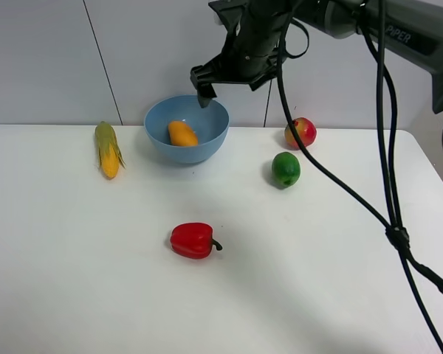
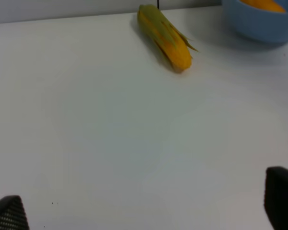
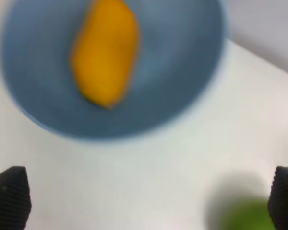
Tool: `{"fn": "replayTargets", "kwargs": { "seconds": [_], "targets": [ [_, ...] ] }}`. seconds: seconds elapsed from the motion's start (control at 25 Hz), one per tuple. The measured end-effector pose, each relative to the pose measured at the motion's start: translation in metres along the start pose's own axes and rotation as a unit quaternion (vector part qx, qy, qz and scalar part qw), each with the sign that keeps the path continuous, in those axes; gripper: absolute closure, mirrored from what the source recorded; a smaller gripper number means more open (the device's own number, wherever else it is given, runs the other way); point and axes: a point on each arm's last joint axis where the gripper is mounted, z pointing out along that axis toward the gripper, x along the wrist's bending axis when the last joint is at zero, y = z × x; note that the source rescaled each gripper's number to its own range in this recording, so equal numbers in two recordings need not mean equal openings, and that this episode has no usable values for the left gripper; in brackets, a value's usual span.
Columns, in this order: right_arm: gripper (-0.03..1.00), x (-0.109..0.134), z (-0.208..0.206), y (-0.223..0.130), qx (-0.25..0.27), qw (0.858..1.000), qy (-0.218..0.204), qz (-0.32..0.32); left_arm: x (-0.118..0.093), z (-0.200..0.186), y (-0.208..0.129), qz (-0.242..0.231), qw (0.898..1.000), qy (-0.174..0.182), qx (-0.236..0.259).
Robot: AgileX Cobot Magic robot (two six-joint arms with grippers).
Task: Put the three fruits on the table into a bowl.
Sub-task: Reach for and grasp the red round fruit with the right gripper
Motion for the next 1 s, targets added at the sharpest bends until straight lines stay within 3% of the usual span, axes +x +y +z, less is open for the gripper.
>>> {"fn": "replayTargets", "kwargs": {
  "seconds": [0.16,0.44,0.6,0.84,1.0],
  "targets": [
    [-0.03,-0.019,-0.006,-0.007,0.045,0.998,-0.03,0.012,0.0,0.0,0.0,-0.001,1.0,0.0,0.0],
    [-0.03,-0.073,-0.008,-0.007,0.045,0.992,-0.061,0.099,0.0,0.0,0.0,-0.001,1.0,0.0,0.0],
    [-0.03,-0.086,-0.006,-0.011,0.052,0.99,-0.068,0.113,0.0,0.0,0.0,0.0,1.0,0.0,0.0],
    [-0.03,-0.107,0.005,-0.053,0.114,0.977,-0.083,0.162,0.0,0.0,0.0,0.0,1.0,0.0,0.0],
    [-0.03,-0.128,0.014,-0.074,0.072,0.977,-0.08,0.186,0.0,0.0,0.0,0.0,1.0,0.0,0.0]
  ]
}}
